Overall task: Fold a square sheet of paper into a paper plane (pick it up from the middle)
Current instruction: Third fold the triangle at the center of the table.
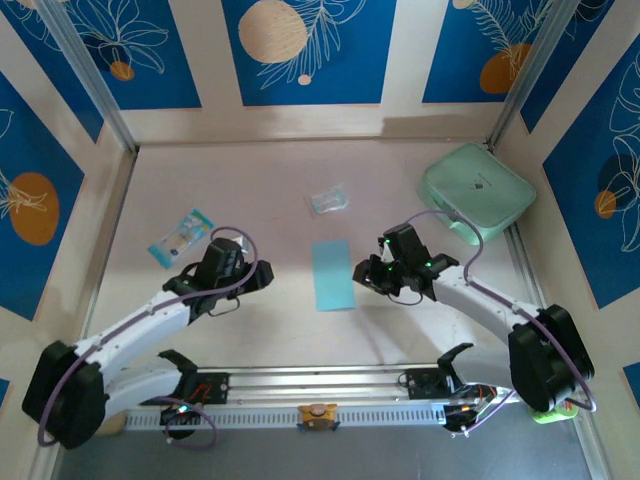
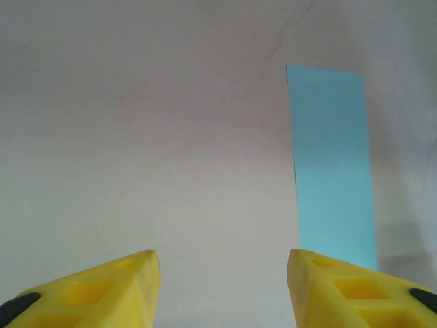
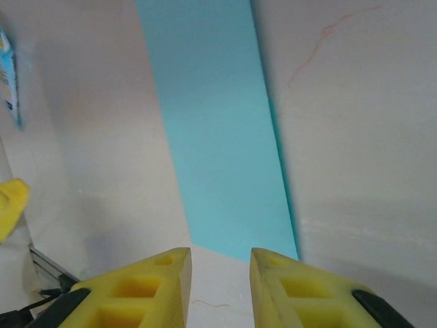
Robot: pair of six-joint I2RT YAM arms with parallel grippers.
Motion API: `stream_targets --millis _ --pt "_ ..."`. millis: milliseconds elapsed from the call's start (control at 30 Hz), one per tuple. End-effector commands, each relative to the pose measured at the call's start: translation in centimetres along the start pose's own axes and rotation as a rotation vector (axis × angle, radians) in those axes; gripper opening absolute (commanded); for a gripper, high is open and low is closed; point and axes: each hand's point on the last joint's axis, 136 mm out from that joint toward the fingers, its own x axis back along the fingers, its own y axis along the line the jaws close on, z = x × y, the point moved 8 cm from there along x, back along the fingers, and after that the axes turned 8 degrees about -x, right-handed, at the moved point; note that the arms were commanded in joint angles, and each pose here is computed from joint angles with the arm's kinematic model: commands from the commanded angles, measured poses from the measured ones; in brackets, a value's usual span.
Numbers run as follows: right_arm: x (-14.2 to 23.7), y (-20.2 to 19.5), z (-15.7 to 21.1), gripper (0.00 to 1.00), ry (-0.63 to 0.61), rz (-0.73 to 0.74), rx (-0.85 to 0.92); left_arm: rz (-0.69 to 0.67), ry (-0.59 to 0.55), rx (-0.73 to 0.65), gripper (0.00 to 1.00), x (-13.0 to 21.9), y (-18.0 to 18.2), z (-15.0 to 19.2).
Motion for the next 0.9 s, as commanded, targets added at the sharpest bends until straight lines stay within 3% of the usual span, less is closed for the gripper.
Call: stream_targets --millis 0,133,467,633,867 --pt "0.0 0.0 0.1 0.26 0.048 -0.074 0.011 0.160 0.023 0.042 0.51 -0.3 -2.6 -1.6" --pt "-0.6 0.0 -0.4 0.19 0.064 -0.072 -0.015 0.165 0.057 0.019 0.50 -1.1 -3.2 -2.1" --pt "-2.0 -0.2 -0.8 0.19 0.037 -0.030 -0.092 0.170 0.073 -0.134 0.46 -1.5 -4.4 -3.7" --pt "-1.9 -0.3 -0.2 0.18 0.054 0.010 -0.084 0.173 0.053 -0.189 0.43 -0.7 -3.8 -2.9" --pt "-1.0 -0.2 -0.4 0.18 0.062 0.049 -0.024 0.254 0.080 -0.214 0.45 -0.8 -3.8 -1.7"
